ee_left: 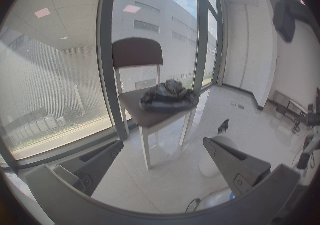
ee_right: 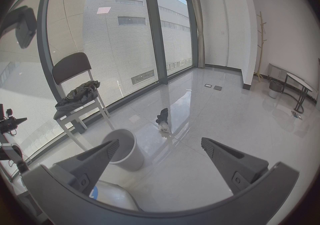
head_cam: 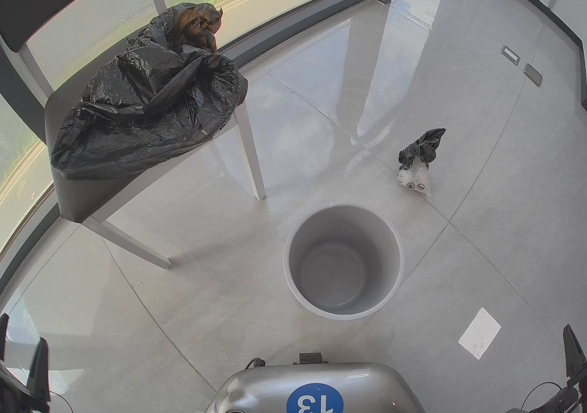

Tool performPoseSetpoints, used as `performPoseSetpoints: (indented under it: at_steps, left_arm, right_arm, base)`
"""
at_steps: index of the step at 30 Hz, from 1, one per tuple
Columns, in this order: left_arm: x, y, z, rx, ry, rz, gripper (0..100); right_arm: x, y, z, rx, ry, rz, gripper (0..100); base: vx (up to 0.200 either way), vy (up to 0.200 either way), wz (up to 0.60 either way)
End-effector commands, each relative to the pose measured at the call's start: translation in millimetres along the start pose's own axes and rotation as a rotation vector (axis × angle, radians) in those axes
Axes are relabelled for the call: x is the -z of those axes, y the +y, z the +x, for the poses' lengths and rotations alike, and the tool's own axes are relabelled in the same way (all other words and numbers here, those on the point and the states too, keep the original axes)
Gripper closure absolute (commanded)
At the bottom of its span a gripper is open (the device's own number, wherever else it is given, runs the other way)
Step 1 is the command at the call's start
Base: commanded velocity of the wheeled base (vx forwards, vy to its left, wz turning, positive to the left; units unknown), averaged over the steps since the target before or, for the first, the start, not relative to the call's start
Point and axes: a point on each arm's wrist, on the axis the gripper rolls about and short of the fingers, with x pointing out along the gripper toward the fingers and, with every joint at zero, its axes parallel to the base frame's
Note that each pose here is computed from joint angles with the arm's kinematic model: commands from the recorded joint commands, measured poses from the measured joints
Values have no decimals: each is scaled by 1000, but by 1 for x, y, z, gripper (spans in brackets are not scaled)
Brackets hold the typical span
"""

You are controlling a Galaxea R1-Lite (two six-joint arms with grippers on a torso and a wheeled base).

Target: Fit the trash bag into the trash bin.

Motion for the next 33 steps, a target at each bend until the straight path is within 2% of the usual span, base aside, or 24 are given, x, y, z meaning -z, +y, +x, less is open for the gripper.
performPoseSetpoints:
  at_steps: [1, 2, 3, 4, 8, 12, 16, 22, 25, 28, 30, 33]
  left_arm:
    - [-68, 1, 10, 34, 17, -30, 0]
    - [-69, 1, 10, 34, 23, -26, 0]
    - [-77, 1, 12, 27, 68, -5, 0]
    - [-81, 1, 13, 11, 93, -2, 0]
    - [-109, 0, 19, -31, 244, 3, 0]
    - [-128, 0, 31, -25, 310, 3, 0]
    - [-141, 0, 47, -18, 344, 0, 0]
    - [-159, 0, 80, -32, 386, 3, 0]
    - [-158, 0, 89, -22, 415, 52, 0]
    - [-156, 0, 105, -26, 447, 62, 0]
    - [-158, 1, 123, -38, 428, 38, 0]
    - [-161, 8, 150, -118, 387, -37, 0]
  right_arm:
    - [-33, 4, 2, -106, 86, -14, 0]
    - [-33, 4, 2, -114, 88, -16, 0]
    - [-36, 5, 3, -187, 95, -44, 0]
    - [-41, 6, 6, -200, 106, -58, 0]
    - [-78, 13, 29, -210, 156, -80, 0]
    - [-118, 21, 56, -223, 175, -81, 0]
    - [-141, 30, 84, -290, 192, -96, 0]
    - [-169, 44, 123, -348, 203, -101, 0]
    - [-175, 51, 141, -357, 221, -99, 0]
    - [-182, 56, 155, -374, 221, -100, 0]
    - [-184, 62, 161, -401, 225, -102, 0]
    - [-194, 68, 174, -417, 204, -101, 0]
  base:
    - [0, 0, 0]
    - [0, 0, 0]
    - [0, 0, 0]
    - [0, 0, 0]
    - [0, 0, 0]
    - [0, 0, 0]
    - [0, 0, 0]
    - [0, 0, 0]
    - [0, 0, 0]
    - [0, 0, 0]
    - [0, 0, 0]
    - [0, 0, 0]
